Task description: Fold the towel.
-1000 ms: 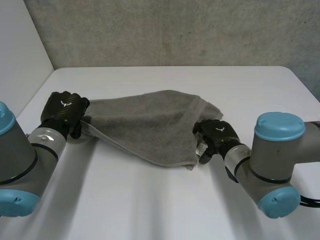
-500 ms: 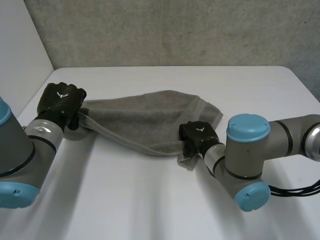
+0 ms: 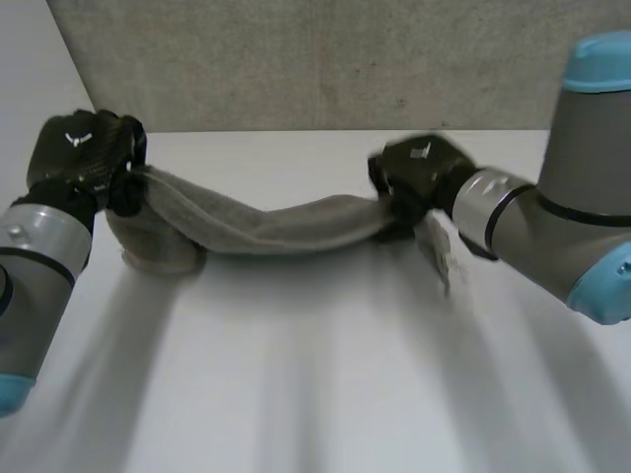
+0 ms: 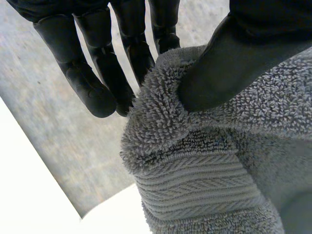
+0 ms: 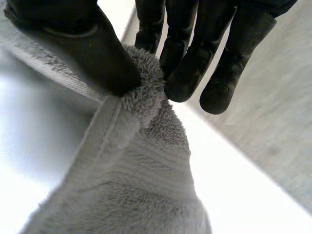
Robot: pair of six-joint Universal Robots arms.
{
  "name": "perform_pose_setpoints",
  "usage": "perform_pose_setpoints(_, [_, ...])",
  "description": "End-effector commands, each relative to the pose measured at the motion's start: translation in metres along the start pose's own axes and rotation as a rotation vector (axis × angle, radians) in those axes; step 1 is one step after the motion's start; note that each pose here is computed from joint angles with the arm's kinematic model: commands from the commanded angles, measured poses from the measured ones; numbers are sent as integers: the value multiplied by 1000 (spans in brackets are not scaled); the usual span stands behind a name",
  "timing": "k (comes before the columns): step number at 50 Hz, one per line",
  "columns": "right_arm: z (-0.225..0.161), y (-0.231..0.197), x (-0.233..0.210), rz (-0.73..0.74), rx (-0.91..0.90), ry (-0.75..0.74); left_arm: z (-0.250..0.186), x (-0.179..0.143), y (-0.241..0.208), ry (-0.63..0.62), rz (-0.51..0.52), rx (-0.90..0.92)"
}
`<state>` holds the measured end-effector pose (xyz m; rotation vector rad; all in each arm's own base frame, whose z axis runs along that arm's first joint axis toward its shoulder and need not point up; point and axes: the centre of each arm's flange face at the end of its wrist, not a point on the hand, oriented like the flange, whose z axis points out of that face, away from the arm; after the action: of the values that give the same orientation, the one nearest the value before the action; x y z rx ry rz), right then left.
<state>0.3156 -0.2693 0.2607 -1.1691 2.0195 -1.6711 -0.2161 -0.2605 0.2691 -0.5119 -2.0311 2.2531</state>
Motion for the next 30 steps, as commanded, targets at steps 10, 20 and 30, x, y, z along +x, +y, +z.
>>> perform_pose_setpoints(10, [39, 89, -27, -217, -296, -139, -4, 2, 30, 12, 14, -107])
perform_pose_setpoints(20, [23, 76, -18, -122, -219, 53, -2, 3, 35, 14, 14, -118])
perform_pose_setpoints(30, [-29, 90, -34, 19, -153, 103, 1, 5, 44, 19, 14, -142])
